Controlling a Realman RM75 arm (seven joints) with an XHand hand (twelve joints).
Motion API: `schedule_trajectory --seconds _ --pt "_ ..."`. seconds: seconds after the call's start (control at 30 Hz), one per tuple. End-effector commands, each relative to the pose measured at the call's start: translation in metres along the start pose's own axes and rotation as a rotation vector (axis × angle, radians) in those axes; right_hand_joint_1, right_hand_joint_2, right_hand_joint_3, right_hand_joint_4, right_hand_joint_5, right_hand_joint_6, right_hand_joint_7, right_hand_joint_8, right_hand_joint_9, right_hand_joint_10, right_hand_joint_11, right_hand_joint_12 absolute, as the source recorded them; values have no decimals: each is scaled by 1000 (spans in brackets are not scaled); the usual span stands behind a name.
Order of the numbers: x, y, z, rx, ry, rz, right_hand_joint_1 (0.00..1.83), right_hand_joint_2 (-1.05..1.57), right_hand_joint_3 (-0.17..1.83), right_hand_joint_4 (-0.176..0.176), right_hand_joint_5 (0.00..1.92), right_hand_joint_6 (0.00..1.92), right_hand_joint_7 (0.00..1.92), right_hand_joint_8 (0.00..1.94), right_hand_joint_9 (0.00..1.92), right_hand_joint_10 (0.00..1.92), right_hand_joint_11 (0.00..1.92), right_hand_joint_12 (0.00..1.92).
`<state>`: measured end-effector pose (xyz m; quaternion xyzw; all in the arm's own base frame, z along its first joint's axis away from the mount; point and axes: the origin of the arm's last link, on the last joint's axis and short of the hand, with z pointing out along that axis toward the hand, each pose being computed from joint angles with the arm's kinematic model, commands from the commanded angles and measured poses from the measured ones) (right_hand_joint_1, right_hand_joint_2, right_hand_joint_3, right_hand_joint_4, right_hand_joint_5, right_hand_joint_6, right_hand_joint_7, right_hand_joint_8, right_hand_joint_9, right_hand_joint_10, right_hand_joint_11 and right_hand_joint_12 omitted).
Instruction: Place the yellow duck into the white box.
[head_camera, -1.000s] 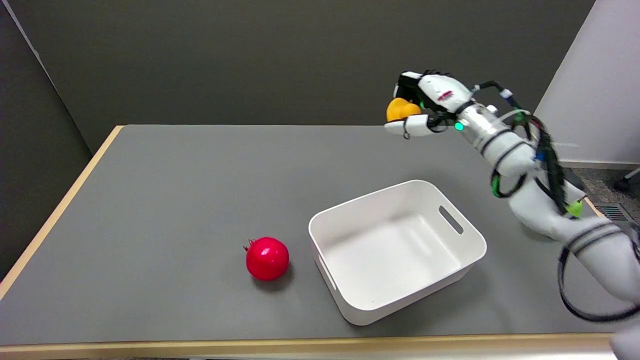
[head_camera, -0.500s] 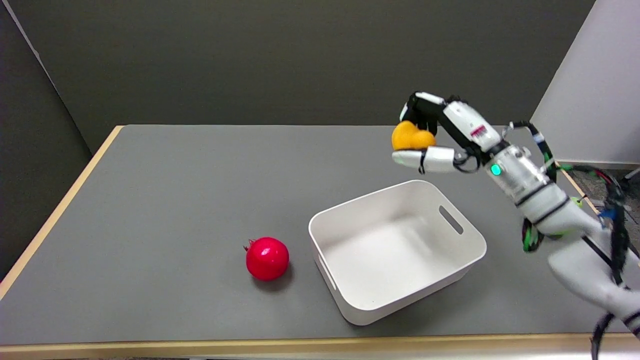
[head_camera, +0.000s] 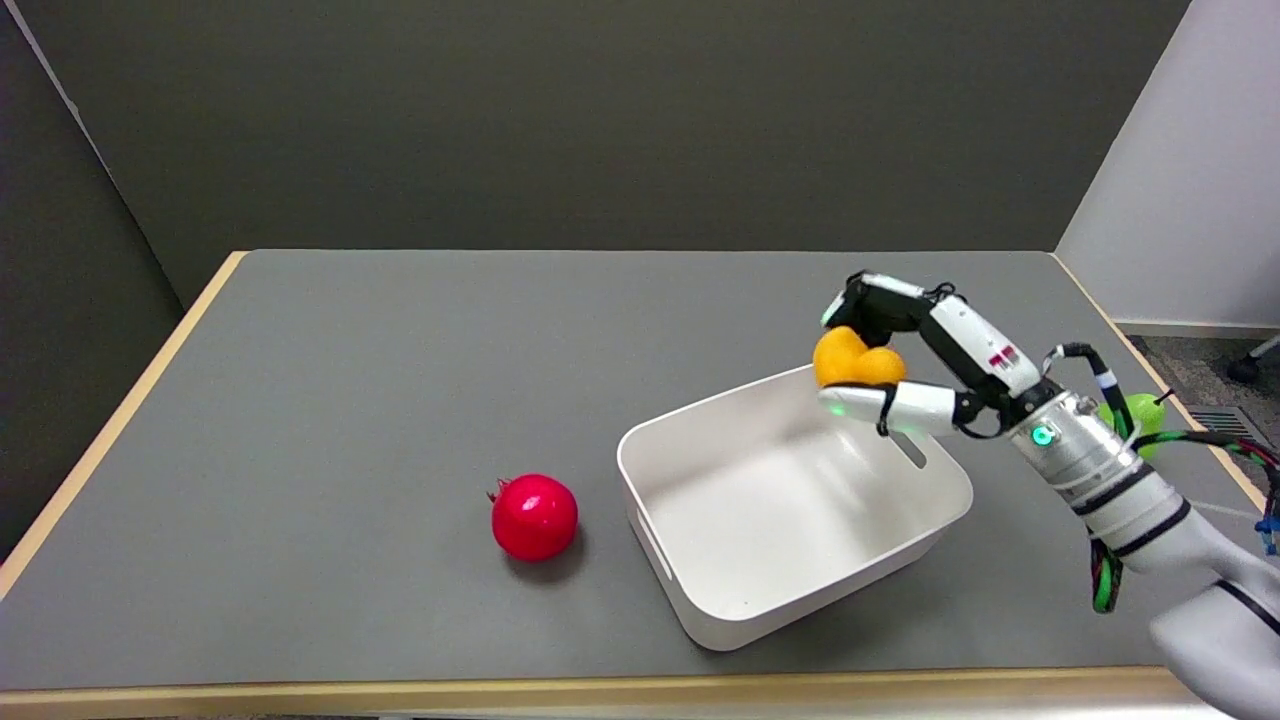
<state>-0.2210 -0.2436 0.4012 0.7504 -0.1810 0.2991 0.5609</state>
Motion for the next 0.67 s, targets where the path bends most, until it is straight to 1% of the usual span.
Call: schedule_trajectory --seconds 0.03,0.07,0.13,0.17,0.2,0.27,0.37,0.43,0.47,0.5,0.53,0.57,0.6,0.67 --pt "-15 20 -31 12 22 209 645 563 943 -13 81 389 66 236 2 540 -1 1039" --pt "-15 20 -32 16 34 224 644 549 934 -13 66 377 56 188 -1 477 -1 1012" --pt "-14 21 -34 34 85 270 531 554 908 -21 45 235 3 31 -1 84 -1 809" --pt "-13 21 -34 43 101 285 457 556 893 -22 40 195 -1 11 -1 31 -1 759" --pt "-14 20 -37 58 131 314 370 558 874 -23 36 158 -1 1 -1 5 -1 716" --pt "-13 20 -39 82 183 351 323 564 872 -24 33 136 -1 -1 -1 -1 -1 687" --pt "-7 20 -43 125 308 414 266 577 876 -25 28 109 -1 -1 -1 -1 -1 652" --pt "8 16 -47 194 449 446 245 585 880 -25 26 98 -1 -1 -1 -1 -1 611" --pt "13 16 -49 208 500 462 236 594 886 -25 31 79 -1 -1 -1 -1 -1 430" --pt "21 17 -51 235 579 487 228 602 892 -24 35 62 -1 -1 -1 -1 -1 259" --pt "27 17 -54 250 628 498 223 604 892 -22 33 57 -1 -1 -1 -1 -1 175" --pt "35 18 -59 274 706 515 219 606 891 -20 31 51 -1 -1 -1 -1 -1 86" --pt "41 20 -64 291 770 524 207 637 869 -17 17 109 -1 -1 -1 -1 -1 45" --pt "49 24 -74 310 855 532 193 686 842 -17 -1 191 -1 -1 -1 -1 -1 -1"
